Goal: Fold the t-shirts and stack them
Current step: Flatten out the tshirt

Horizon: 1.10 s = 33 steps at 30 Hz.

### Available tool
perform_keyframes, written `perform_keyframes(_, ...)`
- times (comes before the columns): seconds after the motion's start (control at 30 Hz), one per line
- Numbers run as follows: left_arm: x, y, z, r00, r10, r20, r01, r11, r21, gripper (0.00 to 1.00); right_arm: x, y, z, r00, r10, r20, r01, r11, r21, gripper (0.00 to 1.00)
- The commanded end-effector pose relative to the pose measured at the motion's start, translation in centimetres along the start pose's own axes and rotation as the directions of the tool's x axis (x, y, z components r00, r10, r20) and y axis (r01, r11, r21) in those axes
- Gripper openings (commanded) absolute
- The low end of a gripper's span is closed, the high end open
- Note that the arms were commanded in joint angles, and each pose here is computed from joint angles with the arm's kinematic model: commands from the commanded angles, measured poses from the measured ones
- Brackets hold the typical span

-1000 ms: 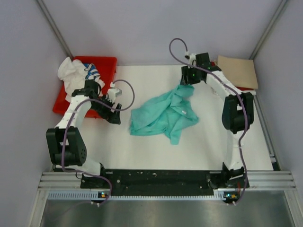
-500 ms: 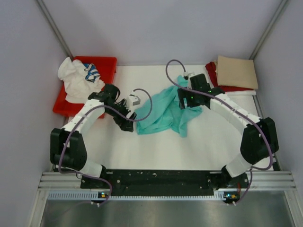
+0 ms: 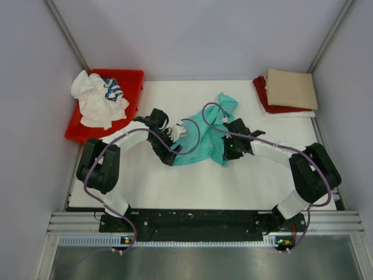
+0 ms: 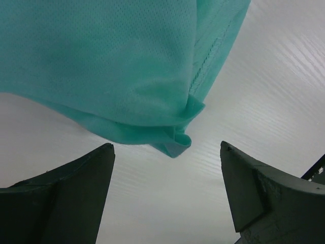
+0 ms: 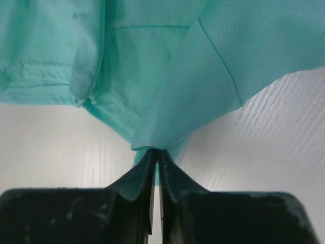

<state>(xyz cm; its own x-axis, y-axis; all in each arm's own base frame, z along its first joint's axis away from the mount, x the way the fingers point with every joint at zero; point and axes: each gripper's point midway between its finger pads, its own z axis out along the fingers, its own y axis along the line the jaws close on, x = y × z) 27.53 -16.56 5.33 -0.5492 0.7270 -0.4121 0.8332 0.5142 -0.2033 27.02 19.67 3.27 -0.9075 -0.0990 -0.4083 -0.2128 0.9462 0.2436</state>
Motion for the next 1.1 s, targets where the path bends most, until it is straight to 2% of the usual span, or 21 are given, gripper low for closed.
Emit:
perform_keyframes(0.0, -0.7, 0.7, 1.7, 1.000, -0.013, 0.005, 0.013, 0.999, -0.033, 0.86, -3.2, 2.4, -1.1, 0.995, -0.010, 0.103, 0.020, 0.995, -0.096, 0.00)
perform_keyframes(0.07, -0.4, 1.4, 2.2, 1.000, -0.023, -0.015, 0.022, 0.998, -0.053, 0.77, -3.4, 3.3, -1.7, 0.994, -0.029, 0.108, 0.044, 0.989, -0.139, 0.00)
perform_keyframes(0.1, -0.2, 1.9, 2.5, 0.999, -0.025, -0.028, 0.023, 0.997, -0.071, 0.65, -3.4, 3.9, -2.1, 0.994, -0.040, 0.106, 0.058, 0.984, -0.171, 0.00)
perform_keyframes(0.17, 0.3, 3.4, 2.9, 0.997, -0.037, -0.066, 0.028, 0.991, -0.129, 0.29, -3.3, 5.9, -3.0, 0.993, -0.059, 0.104, 0.087, 0.956, -0.280, 0.00)
perform_keyframes(0.2, 0.4, 4.4, 3.0, 0.996, -0.040, -0.077, 0.027, 0.986, -0.166, 0.00, -3.2, 7.1, -3.5, 0.991, -0.077, 0.109, 0.110, 0.934, -0.340, 0.00)
perform_keyframes(0.37, -2.4, 12.1, 0.4, 0.995, -0.103, 0.000, 0.093, 0.903, -0.420, 0.00, -1.0, 12.9, -4.5, 0.954, -0.259, 0.148, 0.298, 0.834, -0.463, 0.00)
perform_keyframes(0.47, -4.8, 17.8, -2.3, 0.990, -0.130, 0.048, 0.133, 0.795, -0.592, 0.00, 0.1, 16.6, -5.2, 0.928, -0.333, 0.168, 0.368, 0.750, -0.549, 0.00)
perform_keyframes(0.53, -6.5, 20.5, -4.0, 0.986, -0.147, 0.081, 0.164, 0.744, -0.647, 0.00, 0.2, 18.8, -6.5, 0.908, -0.352, 0.226, 0.415, 0.688, -0.595, 0.00)
perform_keyframes(0.6, -8.0, 21.3, -4.9, 0.988, -0.129, 0.090, 0.156, 0.754, -0.638, 0.04, -0.1, 19.9, -7.3, 0.888, -0.363, 0.281, 0.458, 0.659, -0.596, 0.00)
perform_keyframes(0.63, -9.0, 21.0, -5.1, 0.990, -0.098, 0.102, 0.140, 0.774, -0.618, 0.14, -0.3, 20.0, -7.4, 0.888, -0.362, 0.285, 0.460, 0.659, -0.595, 0.17)
perform_keyframes(0.67, -9.8, 20.4, -5.1, 0.991, -0.068, 0.116, 0.124, 0.799, -0.589, 0.32, -0.4, 19.8, -7.4, 0.887, -0.364, 0.285, 0.461, 0.666, -0.586, 0.35)
perform_keyframes(0.73, -10.8, 18.4, -4.9, 0.990, -0.014, 0.144, 0.087, 0.849, -0.521, 0.57, -0.5, 18.8, -7.0, 0.884, -0.371, 0.284, 0.467, 0.695, -0.547, 0.53)
perform_keyframes(0.77, -10.6, 17.2, -4.7, 0.989, 0.003, 0.149, 0.071, 0.870, -0.488, 0.64, -0.9, 18.2, -7.1, 0.885, -0.361, 0.294, 0.465, 0.715, -0.522, 0.57)
perform_keyframes(0.93, -10.5, 10.5, -7.0, 0.964, 0.124, 0.235, -0.041, 0.943, -0.330, 0.69, -4.7, 11.2, -6.7, 0.939, -0.152, 0.308, 0.256, 0.907, -0.333, 0.61)
perform_keyframes(1.0, -9.6, 6.3, -7.0, 0.946, 0.195, 0.257, -0.141, 0.967, -0.214, 0.69, -5.3, 9.1, -6.7, 0.939, -0.127, 0.320, 0.211, 0.948, -0.240, 0.60)
perform_keyframes(1.07, -7.9, 2.7, -6.7, 0.929, 0.278, 0.245, -0.249, 0.958, -0.144, 0.69, -5.3, 8.2, -6.3, 0.939, -0.145, 0.312, 0.211, 0.959, -0.190, 0.60)
